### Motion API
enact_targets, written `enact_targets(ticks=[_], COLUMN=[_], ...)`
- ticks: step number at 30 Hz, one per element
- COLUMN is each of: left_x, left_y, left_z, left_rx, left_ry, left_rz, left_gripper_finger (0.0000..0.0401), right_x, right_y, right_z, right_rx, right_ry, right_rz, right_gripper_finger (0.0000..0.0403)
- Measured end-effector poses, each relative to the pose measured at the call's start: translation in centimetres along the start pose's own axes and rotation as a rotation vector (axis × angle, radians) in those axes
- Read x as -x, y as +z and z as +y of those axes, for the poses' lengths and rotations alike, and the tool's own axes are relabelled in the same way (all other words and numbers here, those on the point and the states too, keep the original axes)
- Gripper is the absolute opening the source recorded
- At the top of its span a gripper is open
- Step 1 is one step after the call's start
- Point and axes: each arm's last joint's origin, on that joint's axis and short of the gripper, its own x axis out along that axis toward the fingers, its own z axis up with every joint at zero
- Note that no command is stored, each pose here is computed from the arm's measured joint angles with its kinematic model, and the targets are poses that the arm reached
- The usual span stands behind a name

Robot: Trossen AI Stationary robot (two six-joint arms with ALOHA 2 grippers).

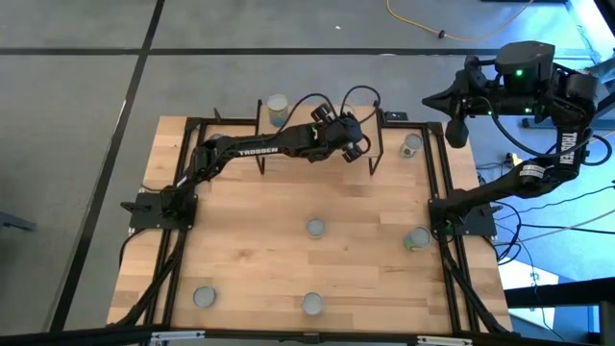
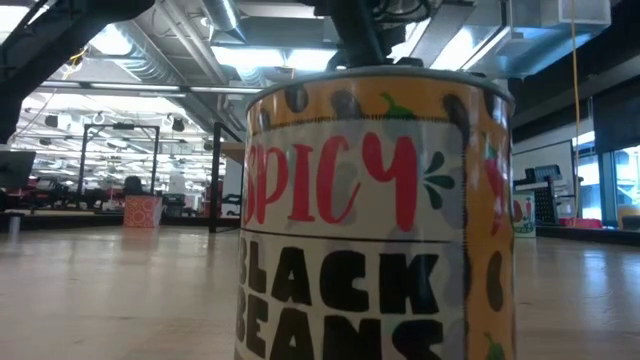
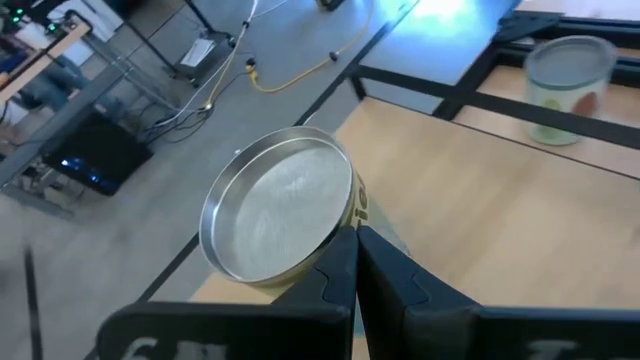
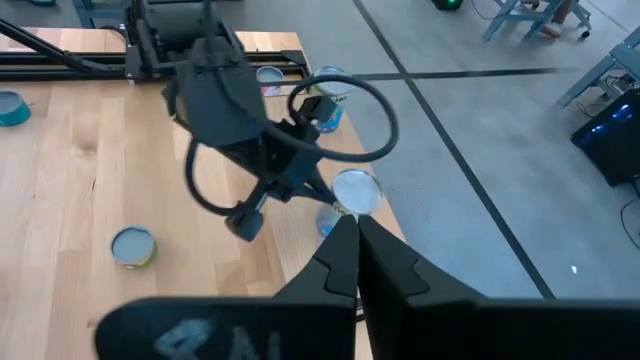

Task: Pick and place cans onto a shelf
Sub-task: Put the canned cherries on the shelf

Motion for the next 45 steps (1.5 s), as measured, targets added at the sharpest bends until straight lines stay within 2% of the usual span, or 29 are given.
enact_targets(ticks=[10,13,17,20,28,31,36,42,45], left_x=[-1.1,0.3,3.4,4.5,6.9,8.3,12.6,16.1,16.9], left_y=[0.0,0.8,3.4,4.3,5.9,5.8,6.2,5.9,5.1], left_z=[1.4,1.4,2.0,2.9,7.0,8.4,11.6,13.7,14.3], left_rx=[0.019,0.013,-0.015,-0.068,-0.008,0.022,0.085,0.108,0.103], left_ry=[0.016,-0.044,-0.093,-0.107,-0.219,-0.232,-0.259,-0.273,-0.275], left_rz=[0.013,-0.024,-0.185,-0.245,-0.307,-0.269,-0.274,-0.266,-0.190], left_gripper_finger=[0.0000,0.0000,0.0000,0.0000,0.0000,0.0000,0.0000,0.0000,0.0000], right_x=[0.0,0.0,0.0,0.0,-1.4,-3.2,-7.4,-13.2,-15.7], right_y=[-0.1,-0.1,-0.1,-0.1,-0.4,-0.8,-0.9,-1.4,-1.7], right_z=[0.0,0.0,0.0,0.0,0.1,0.1,-0.1,-1.0,-2.1], right_rx=[0.000,0.000,0.000,-0.009,-0.079,-0.098,-0.115,-0.133,-0.109], right_ry=[0.004,0.004,0.004,0.004,0.014,0.029,0.008,-0.001,-0.010], right_rz=[0.013,0.013,0.013,0.013,0.072,0.141,0.221,0.316,0.361], right_gripper_finger=[0.0005,0.0005,0.0005,0.0005,0.0005,0.0005,0.0005,0.0005,0.0005])
